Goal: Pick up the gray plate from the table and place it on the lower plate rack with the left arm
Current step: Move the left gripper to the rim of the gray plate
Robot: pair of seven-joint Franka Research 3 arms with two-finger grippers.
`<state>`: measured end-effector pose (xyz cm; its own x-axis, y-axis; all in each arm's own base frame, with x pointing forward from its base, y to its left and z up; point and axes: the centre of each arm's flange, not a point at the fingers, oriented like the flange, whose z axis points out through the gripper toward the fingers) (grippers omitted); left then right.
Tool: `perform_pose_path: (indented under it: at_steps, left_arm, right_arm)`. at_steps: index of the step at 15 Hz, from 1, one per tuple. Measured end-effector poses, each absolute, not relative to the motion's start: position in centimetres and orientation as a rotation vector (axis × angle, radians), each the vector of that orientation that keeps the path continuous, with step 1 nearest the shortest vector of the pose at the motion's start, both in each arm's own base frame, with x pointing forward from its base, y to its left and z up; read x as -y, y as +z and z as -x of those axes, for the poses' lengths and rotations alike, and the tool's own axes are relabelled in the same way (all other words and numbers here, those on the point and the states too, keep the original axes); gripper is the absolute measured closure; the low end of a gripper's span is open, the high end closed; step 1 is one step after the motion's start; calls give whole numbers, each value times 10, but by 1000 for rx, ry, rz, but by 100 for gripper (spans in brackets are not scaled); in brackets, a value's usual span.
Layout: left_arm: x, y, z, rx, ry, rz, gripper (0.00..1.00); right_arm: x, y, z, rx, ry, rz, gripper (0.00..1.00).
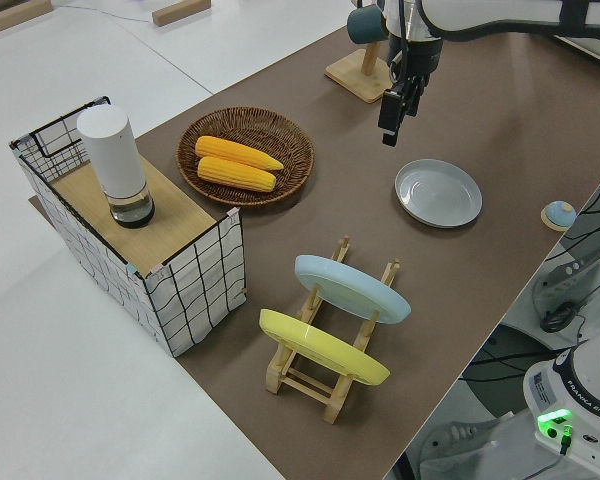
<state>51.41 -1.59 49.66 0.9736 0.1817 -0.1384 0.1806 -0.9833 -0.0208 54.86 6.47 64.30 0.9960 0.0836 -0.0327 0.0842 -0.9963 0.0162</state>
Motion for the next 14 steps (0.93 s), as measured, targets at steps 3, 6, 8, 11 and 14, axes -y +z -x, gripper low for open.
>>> perform_pose_path:
  at_steps: [3,6,8,11,14]
  left_arm:
    - [25,453,-504,266,250,3114,0]
    - [35,420,-494,240,241,3113,0]
    - [38,401,-487,233,234,3112,0]
    - [38,387,-479,233,246,3109,0]
    - [37,380,-474,239,244,3109,0]
  right_arm:
    - [-65,643,-549,-131,-50,-3121,1]
    - [-65,643,-549,-131,-50,-3121,1]
    - [-65,643,-549,-131,-50,-3121,1]
    - [-65,643,-549,-131,-50,-3121,1]
    - [-65,643,-549,-131,-50,-3121,1]
